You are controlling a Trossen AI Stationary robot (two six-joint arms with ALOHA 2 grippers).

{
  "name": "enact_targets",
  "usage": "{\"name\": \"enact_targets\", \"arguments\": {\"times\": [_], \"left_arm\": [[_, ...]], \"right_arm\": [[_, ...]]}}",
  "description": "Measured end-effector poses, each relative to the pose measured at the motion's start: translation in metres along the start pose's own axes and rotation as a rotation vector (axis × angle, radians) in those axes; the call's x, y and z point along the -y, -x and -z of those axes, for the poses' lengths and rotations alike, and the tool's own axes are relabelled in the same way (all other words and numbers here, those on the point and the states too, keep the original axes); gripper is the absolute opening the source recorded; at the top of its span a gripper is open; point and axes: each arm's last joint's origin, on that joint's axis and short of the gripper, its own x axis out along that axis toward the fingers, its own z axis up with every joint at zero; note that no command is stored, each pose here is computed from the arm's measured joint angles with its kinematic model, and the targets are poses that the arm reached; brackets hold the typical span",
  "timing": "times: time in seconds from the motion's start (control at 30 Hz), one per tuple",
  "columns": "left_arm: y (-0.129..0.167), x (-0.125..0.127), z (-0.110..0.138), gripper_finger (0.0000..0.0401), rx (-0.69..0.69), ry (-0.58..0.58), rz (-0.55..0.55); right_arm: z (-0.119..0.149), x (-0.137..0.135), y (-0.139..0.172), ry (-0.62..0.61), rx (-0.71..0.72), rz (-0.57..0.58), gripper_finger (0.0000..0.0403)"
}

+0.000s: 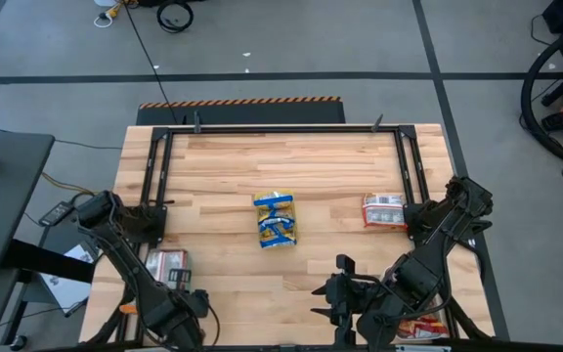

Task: Sort Maruchan noodles
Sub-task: Put the orange noodle pack into the green bin

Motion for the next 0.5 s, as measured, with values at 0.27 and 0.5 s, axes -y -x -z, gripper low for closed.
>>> {"name": "enact_targets", "arguments": {"times": [0.27, 0.5], "left_arm": [[0.015, -0.019, -0.008, 0.0125, -0.041, 0.093, 0.058], [0.045, -0.053, -0.004, 0.0163, 0.051, 0.255, 0.017]], "right_arm": [[0.0, 0.0, 0.0, 0.007, 0.0, 0.0, 0.0171], [0.0, 0.0, 0.0, 0.009, -0.005, -0.004, 0.0171]]}}
